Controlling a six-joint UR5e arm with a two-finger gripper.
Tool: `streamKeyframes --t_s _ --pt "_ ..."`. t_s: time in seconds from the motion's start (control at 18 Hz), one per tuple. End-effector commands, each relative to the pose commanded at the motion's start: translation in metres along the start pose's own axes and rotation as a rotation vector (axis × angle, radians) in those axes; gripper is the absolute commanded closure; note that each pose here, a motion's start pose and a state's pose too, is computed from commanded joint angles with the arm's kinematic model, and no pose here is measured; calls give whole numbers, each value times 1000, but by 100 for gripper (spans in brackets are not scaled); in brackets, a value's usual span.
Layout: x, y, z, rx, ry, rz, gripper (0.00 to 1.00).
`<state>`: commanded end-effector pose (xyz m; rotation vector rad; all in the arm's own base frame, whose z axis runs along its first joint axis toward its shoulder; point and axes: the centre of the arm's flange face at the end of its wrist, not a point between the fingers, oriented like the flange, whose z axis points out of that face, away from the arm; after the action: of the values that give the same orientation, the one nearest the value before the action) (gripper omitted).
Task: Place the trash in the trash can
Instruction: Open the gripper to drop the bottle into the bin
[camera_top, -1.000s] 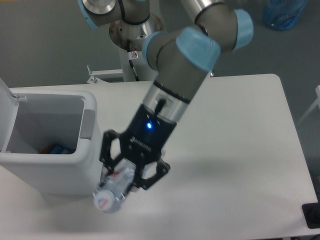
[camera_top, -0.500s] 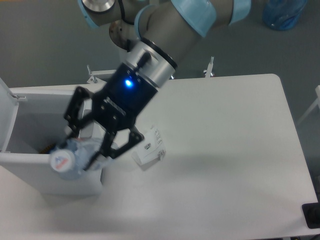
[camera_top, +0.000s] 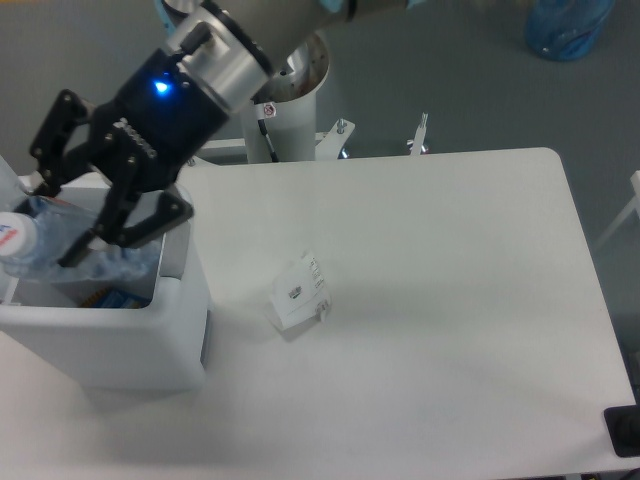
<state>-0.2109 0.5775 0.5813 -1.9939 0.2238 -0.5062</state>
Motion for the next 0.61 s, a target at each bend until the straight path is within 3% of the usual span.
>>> streamKeyframes --t_s 0.06,0.11,0.17,0.61 --pt "5 2 2 -2 6 7 27" --pt "7 5 3 -6 9 9 6" --pt "8 8 5 -9 12 6 0" --pt "10 26 -13 -10 -13 -14 0"
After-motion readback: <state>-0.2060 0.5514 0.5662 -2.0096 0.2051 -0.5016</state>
